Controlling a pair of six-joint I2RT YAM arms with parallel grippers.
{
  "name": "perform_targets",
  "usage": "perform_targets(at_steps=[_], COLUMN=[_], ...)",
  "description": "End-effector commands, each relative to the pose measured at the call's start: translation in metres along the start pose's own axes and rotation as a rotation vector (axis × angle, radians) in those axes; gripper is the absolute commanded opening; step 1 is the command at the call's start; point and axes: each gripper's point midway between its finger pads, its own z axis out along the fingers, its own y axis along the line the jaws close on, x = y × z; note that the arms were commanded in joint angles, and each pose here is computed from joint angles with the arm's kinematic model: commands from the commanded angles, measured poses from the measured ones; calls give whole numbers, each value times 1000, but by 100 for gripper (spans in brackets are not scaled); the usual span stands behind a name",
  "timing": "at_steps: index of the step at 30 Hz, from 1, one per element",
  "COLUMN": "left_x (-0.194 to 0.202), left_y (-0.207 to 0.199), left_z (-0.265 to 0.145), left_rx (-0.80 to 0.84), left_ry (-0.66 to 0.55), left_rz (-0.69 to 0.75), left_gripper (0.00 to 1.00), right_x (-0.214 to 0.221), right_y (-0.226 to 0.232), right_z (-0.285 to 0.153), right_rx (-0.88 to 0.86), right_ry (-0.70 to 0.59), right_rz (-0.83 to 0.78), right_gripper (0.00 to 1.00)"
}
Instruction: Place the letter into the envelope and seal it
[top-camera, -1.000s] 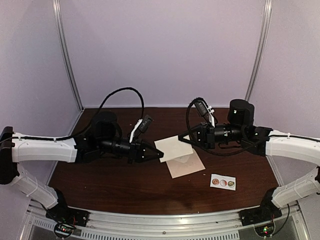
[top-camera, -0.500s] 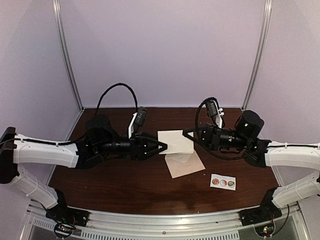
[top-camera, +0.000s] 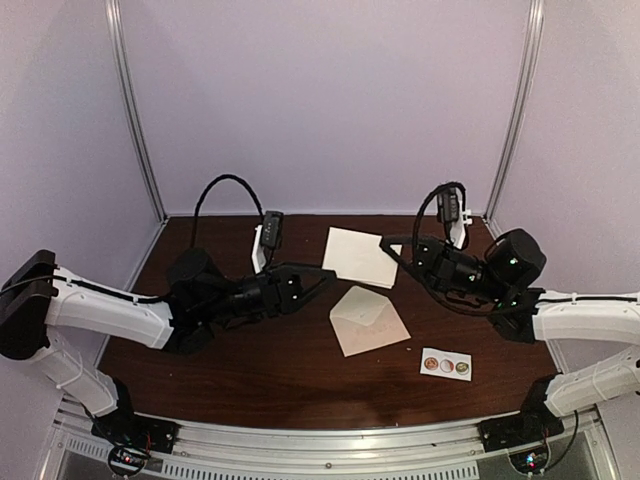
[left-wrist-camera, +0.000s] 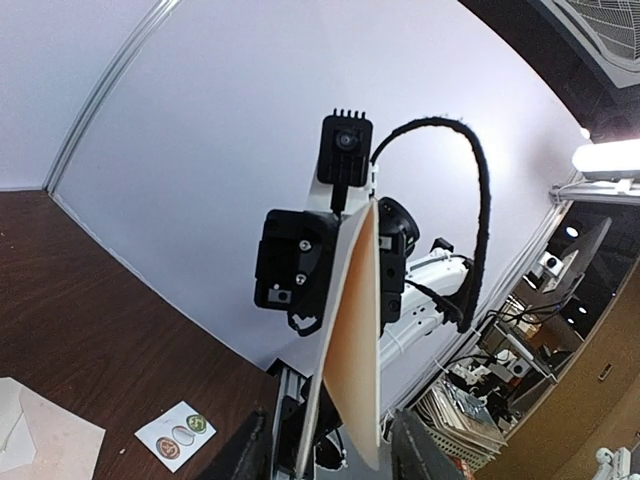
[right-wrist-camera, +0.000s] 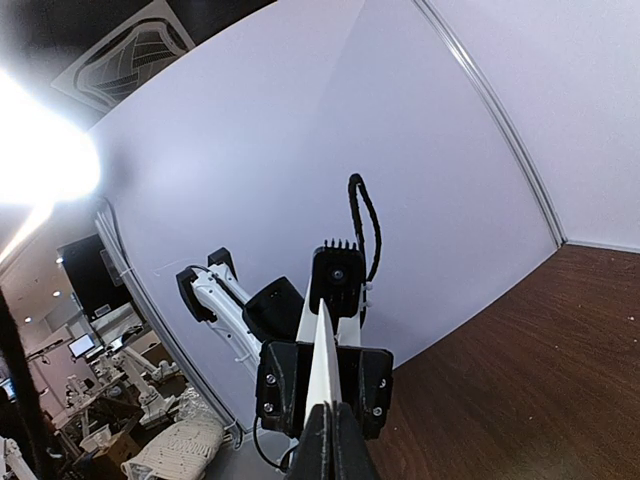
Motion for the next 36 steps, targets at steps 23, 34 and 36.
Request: perform_targets(at_steps=[23,34,36], left_x=[8,46,47], left_y=[25,21,20], left_z=[-2,-14,-13], left_rx=[-163,-104,-88], left_ry=[256,663,675], left_rz=[81,206,208], left_gripper=[0,0,0], right_x=[6,56,62], right_y=[-30,-18,-16], right_z=[-24,-23,-22], right_rx=[254,126,102], right_ry=[150,564,586], right_rz=[-98,-87,-75], right_gripper=[65,63,60])
